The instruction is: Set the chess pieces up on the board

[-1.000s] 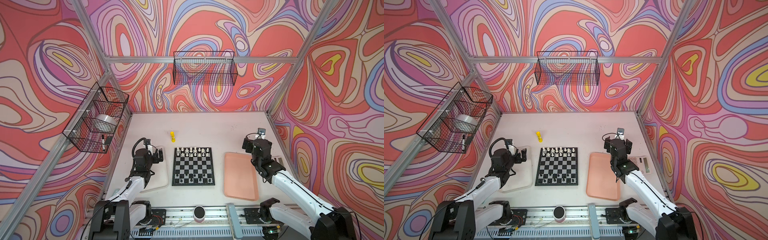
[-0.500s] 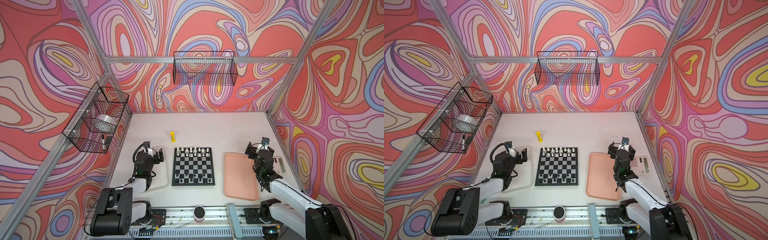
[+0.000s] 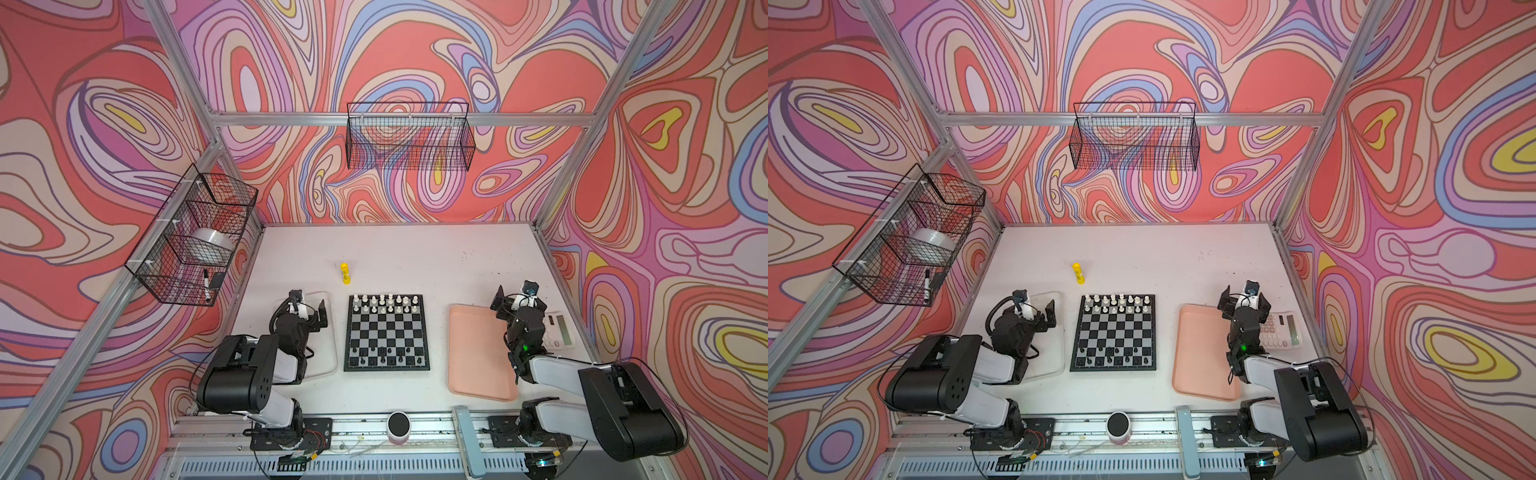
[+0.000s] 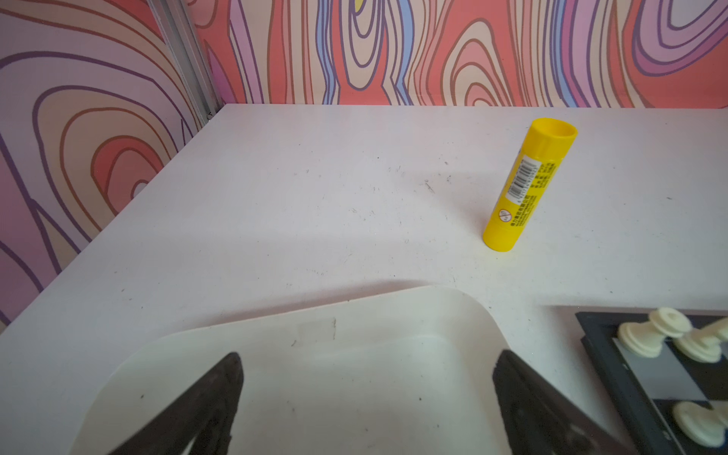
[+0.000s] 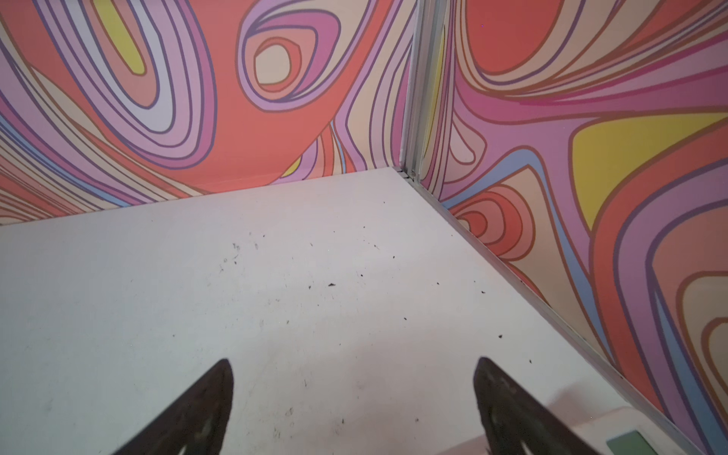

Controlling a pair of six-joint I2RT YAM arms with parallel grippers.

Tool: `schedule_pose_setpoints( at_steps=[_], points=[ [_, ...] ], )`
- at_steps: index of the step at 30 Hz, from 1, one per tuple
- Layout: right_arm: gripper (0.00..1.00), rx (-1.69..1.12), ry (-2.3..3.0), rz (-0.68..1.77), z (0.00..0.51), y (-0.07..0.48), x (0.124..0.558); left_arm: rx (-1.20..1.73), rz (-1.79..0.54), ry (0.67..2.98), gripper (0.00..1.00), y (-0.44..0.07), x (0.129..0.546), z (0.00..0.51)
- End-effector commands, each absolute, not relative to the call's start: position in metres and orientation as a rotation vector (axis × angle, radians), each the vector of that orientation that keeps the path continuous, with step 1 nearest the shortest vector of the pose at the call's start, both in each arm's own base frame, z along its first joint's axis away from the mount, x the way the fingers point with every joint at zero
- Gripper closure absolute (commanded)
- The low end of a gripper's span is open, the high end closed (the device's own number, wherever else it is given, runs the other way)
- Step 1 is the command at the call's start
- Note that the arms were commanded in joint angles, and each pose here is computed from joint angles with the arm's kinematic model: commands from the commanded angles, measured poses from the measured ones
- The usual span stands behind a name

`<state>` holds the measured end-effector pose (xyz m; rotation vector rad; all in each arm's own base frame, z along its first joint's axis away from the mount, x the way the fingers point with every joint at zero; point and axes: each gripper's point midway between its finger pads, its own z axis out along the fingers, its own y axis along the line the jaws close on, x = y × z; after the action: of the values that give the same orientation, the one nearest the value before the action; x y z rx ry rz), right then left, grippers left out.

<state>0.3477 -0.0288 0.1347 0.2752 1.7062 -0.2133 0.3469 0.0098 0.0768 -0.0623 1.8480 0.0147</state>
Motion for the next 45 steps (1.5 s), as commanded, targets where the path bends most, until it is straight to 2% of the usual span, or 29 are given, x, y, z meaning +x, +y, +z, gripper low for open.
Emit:
schedule_pose_setpoints(
  at_steps=[1, 21, 28, 45],
  points=[
    [0.02, 0.271, 1.619, -0.195, 0.146, -0.029, 0.353, -0.104, 0.028, 1.721, 0.00, 0.017, 0.355, 0.106],
    [0.02, 0.122, 1.682, -0.108, 0.111, -0.007, 0.396, -0.129, 0.027, 1.724, 0.00, 0.022, 0.357, 0.106],
    [0.02, 0.080, 1.853, -0.027, 0.093, -0.006, 0.428, -0.213, 0.075, 1.785, 0.00, 0.036, 0.366, 0.100],
    [0.02, 0.082, 1.858, -0.010, 0.093, -0.008, 0.429, -0.111, 0.007, 1.921, 0.00, 0.018, 0.390, 0.089]
  ],
)
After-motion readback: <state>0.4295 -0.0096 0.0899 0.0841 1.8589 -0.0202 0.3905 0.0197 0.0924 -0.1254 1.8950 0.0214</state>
